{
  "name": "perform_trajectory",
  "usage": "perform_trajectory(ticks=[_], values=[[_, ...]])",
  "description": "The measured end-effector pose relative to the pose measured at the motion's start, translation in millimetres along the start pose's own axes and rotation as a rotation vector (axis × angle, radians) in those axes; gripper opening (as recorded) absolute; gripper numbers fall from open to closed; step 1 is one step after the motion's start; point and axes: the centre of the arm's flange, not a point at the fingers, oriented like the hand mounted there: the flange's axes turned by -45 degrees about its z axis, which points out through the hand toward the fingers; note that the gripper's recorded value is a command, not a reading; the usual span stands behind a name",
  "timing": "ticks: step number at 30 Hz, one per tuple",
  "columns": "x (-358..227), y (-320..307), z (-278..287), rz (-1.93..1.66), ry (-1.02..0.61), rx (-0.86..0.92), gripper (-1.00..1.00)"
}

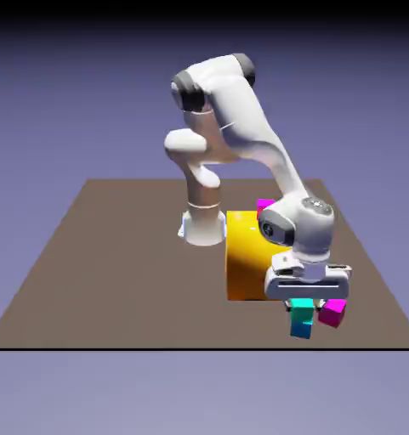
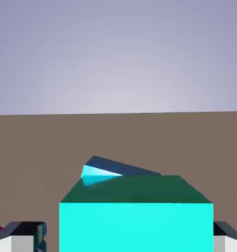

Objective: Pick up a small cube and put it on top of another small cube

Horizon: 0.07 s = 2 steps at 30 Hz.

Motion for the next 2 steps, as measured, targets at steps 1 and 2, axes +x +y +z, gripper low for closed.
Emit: perform_trajectory(ticks=[1, 2], values=[[0, 0, -16, 0.000, 0.000, 0.000, 1.00], [-1, 0, -31, -0.002, -0.001, -0.001, 1.00]])
